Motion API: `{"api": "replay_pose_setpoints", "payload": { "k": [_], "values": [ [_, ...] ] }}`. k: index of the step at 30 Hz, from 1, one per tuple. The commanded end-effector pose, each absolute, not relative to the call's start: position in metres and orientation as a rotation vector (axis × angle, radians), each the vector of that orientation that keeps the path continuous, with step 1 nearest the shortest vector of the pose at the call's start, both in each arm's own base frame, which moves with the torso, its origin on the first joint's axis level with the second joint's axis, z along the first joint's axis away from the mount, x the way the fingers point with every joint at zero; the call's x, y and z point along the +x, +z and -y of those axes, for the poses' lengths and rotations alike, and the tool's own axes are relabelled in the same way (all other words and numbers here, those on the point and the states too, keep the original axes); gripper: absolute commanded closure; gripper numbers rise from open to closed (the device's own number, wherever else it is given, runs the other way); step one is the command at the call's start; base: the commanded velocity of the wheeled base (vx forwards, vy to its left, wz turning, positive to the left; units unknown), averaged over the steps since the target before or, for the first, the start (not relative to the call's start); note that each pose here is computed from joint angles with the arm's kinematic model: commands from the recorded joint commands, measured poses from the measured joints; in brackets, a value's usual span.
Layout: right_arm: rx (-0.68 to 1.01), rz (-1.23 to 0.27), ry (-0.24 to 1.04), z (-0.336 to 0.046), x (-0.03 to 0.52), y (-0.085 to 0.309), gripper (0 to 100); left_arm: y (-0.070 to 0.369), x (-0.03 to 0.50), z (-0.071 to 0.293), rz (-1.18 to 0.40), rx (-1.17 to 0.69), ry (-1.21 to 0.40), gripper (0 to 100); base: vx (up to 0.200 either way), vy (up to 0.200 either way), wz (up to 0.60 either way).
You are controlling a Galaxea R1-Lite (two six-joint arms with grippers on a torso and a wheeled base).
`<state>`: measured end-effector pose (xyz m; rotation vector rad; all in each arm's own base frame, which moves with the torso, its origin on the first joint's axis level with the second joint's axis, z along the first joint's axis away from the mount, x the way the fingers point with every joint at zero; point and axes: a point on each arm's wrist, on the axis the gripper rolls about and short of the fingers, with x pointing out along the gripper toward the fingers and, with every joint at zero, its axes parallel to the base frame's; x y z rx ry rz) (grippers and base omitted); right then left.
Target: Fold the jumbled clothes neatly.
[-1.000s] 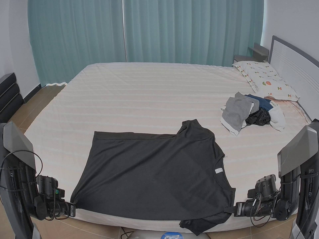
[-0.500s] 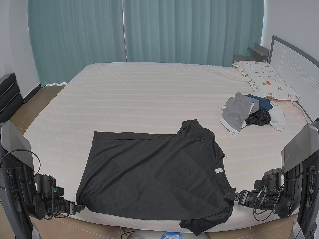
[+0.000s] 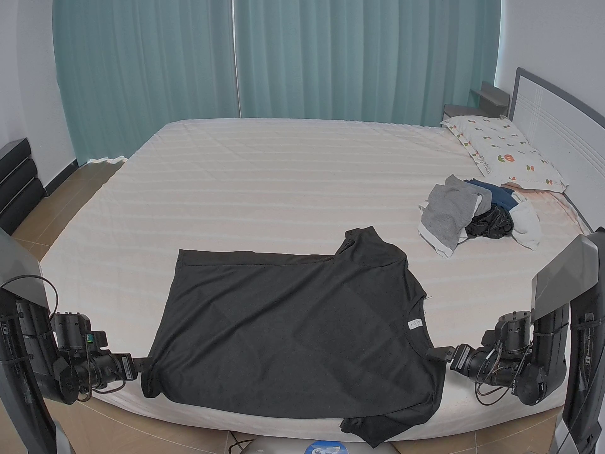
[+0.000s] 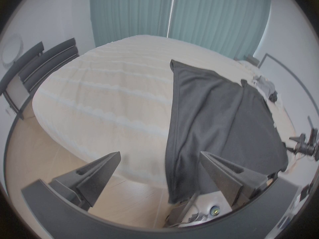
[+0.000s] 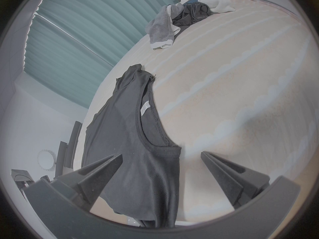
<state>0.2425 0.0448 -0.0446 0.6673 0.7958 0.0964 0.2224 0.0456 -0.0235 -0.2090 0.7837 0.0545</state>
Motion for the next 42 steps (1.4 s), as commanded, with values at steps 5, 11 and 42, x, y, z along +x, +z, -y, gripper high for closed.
{"api": "replay_pose_setpoints", "payload": {
  "k": [5,11,42],
  "values": [
    [0.670,-0.812,0.084,-0.045,0.246,-0.055,100,-0.018,0.240,-0.048,-0.711,-0.331,0.020,0,0.000,0.000,0.00],
    [0.667,-0.819,0.033,-0.038,0.238,-0.053,100,-0.018,0.240,-0.047,-0.712,-0.401,-0.026,0,0.000,0.000,0.00],
    [0.709,-0.834,0.025,-0.036,0.217,-0.032,0,-0.013,0.217,-0.016,-0.805,-0.533,-0.082,0,-0.058,0.000,0.00]
  ]
}}
